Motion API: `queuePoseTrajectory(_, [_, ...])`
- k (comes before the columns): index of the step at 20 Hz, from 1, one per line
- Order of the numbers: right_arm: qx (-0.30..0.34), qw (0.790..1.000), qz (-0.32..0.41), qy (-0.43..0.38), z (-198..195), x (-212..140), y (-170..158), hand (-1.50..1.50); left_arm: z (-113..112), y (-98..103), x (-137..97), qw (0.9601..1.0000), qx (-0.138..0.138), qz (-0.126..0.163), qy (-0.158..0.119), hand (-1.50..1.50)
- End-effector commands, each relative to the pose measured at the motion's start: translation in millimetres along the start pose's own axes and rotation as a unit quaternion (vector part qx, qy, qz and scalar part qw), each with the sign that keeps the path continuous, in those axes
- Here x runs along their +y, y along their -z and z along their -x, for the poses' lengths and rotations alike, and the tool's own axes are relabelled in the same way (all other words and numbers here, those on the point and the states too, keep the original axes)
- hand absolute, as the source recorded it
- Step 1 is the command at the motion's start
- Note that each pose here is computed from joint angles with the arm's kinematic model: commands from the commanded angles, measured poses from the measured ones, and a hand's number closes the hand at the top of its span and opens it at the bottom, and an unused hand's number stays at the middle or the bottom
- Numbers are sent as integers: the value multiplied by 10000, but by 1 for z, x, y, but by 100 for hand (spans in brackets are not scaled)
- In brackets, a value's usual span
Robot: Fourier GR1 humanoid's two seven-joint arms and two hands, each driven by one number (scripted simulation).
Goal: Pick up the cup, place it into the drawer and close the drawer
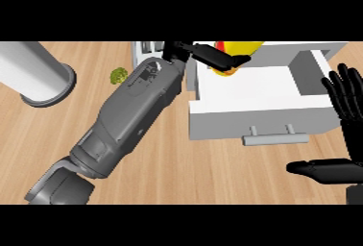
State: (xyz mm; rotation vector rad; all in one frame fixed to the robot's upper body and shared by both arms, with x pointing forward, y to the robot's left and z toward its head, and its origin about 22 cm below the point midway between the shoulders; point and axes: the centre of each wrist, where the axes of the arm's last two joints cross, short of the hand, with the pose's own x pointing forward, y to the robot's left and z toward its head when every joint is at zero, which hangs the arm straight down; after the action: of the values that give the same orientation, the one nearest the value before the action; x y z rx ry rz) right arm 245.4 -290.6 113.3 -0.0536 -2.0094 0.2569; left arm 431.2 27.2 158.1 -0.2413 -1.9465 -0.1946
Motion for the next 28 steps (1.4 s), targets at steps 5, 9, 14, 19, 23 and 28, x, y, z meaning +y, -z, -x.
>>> queuePoseTrajectory(5, [-72,9999,-84,92,-11,7,4,-150,16,-6,-10,9978,321,-37,585,150])
queuePoseTrajectory(9, [-93,9999,-125,19,-7,2,4,-150,35,-20,-11,9930,653,104,978,150])
queuePoseTrajectory(14, [-103,9998,-160,12,-4,-4,2,-150,37,-21,-16,9882,793,294,1278,-150])
queuePoseTrajectory(19, [-152,9997,-174,79,6,-10,6,-150,49,-35,-21,9816,850,222,1698,-150])
queuePoseTrajectory(23, [-345,9980,-297,436,-2,2,3,-150,46,-34,-22,9902,449,19,1324,-150])
queuePoseTrajectory(28, [-303,9906,-813,1054,-15,4,11,150,36,-34,-32,9957,91,-21,923,-150])
